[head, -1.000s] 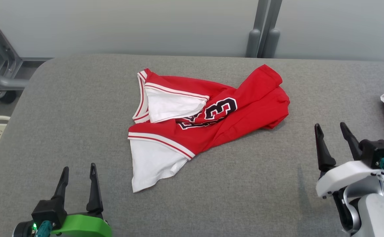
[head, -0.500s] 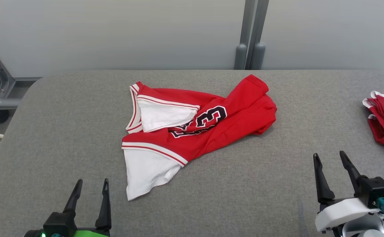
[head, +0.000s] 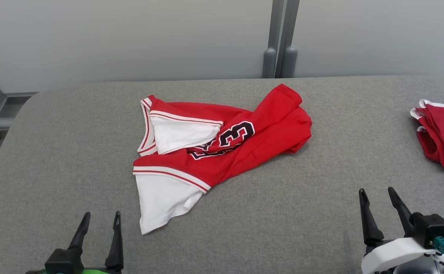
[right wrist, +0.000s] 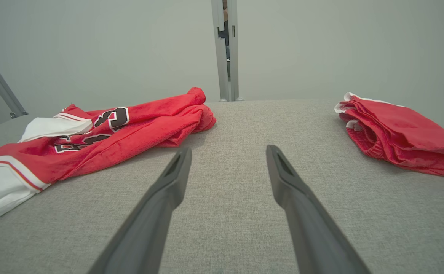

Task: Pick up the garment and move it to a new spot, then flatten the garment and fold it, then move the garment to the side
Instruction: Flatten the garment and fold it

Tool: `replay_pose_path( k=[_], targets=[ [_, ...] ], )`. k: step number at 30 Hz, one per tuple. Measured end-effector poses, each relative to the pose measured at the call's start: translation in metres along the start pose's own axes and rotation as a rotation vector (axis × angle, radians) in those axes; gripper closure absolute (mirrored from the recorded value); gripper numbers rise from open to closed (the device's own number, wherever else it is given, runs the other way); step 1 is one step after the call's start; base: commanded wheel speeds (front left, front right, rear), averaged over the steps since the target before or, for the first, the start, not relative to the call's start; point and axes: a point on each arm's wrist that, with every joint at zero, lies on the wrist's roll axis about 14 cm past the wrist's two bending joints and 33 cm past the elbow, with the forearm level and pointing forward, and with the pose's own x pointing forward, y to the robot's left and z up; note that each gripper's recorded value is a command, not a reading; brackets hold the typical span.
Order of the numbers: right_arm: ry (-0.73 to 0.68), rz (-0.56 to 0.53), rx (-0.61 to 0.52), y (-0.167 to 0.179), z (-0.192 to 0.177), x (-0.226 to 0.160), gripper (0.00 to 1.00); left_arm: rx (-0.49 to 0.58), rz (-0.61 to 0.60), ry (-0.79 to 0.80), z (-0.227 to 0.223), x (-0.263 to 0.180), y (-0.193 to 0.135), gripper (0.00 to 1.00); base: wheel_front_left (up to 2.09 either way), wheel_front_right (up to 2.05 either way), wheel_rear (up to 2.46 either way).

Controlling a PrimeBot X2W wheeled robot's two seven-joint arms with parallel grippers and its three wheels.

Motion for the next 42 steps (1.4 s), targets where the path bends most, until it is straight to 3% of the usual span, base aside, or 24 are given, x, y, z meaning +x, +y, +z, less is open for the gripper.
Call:
replay_pose_path(
  k=[15,25,40,41,42],
  targets=[
    [0.018,0.01,0.017,0.004,-0.004,0.003,0.0,-0.029,-0.005,0.051,-0.017,-0.001,-0.004,0.0,0.0,0.0,0.0],
    [0.051,0.041,0.027,0.014,-0.012,0.01,0.0,-0.128,-0.051,0.261,-0.06,0.009,-0.022,0.0,0.0,0.0,0.0],
    [0.085,0.115,-0.034,0.035,-0.017,0.038,0.0,-0.169,-0.057,0.517,-0.107,0.028,-0.034,0.0,0.0,0.0,0.0],
    [0.09,0.122,-0.041,0.037,-0.017,0.041,0.0,-0.175,-0.057,0.528,-0.109,0.029,-0.035,0.01,0.0,0.0,0.0],
    [0.1,0.129,-0.049,0.037,-0.019,0.043,0.0,-0.18,-0.059,0.54,-0.111,0.029,-0.036,0.08,0.0,0.0,0.0]
  ],
)
